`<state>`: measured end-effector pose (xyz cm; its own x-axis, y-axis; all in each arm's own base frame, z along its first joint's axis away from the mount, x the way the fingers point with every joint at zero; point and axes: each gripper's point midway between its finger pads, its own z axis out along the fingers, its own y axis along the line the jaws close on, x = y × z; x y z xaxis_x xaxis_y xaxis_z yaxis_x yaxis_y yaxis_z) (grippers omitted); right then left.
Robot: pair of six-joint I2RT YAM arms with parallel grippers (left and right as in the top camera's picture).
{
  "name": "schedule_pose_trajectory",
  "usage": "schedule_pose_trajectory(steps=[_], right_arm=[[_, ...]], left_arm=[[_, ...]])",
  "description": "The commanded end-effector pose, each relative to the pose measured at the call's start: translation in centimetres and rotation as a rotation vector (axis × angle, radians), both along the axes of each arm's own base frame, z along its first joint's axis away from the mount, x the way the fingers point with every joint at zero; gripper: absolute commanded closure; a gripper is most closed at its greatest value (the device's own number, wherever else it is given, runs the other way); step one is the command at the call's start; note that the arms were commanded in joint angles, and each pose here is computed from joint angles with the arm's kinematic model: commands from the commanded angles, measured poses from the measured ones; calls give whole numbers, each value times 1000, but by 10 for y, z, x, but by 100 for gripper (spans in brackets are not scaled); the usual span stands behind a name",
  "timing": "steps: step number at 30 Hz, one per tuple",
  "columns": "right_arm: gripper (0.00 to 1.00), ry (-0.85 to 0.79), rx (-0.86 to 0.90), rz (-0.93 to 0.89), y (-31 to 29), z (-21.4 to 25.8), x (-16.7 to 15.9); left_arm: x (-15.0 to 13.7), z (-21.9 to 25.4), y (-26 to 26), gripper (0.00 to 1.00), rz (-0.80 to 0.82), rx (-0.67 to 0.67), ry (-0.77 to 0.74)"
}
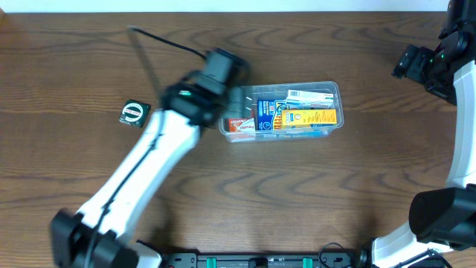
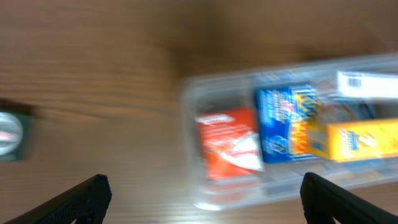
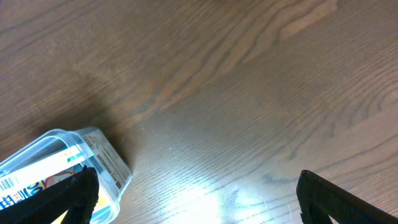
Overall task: Pack container
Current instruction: 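Lower the red box into the container's left end and release it, then move the left gripper toward the dark green round tin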
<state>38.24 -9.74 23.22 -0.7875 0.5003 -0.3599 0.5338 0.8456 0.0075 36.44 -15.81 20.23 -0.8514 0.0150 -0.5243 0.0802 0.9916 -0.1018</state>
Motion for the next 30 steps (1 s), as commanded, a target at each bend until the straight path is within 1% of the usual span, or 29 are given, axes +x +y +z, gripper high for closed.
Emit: schedule_pose_trajectory(steps=[1, 6, 10, 14, 17, 24, 30], right_arm=[[1, 5, -1, -5, -3, -1, 0], [1, 5, -1, -5, -3, -1, 0], [1, 5, -1, -5, -3, -1, 0], [1, 5, -1, -5, -3, -1, 0], [1, 5, -1, -5, -3, -1, 0], [1, 5, -1, -5, -3, -1, 0], [1, 5, -1, -5, -3, -1, 0]], left_arm=[[9, 0, 52, 2, -13, 126, 7], [13, -33, 133, 2, 11, 244, 124], [21, -56, 181, 2, 88, 260, 187], [28, -81, 213, 2, 126, 270, 234], [33, -95, 224, 2, 129, 276, 256], [44, -118, 228, 2, 5, 331, 272], [53, -135, 229, 2, -26, 344, 277]])
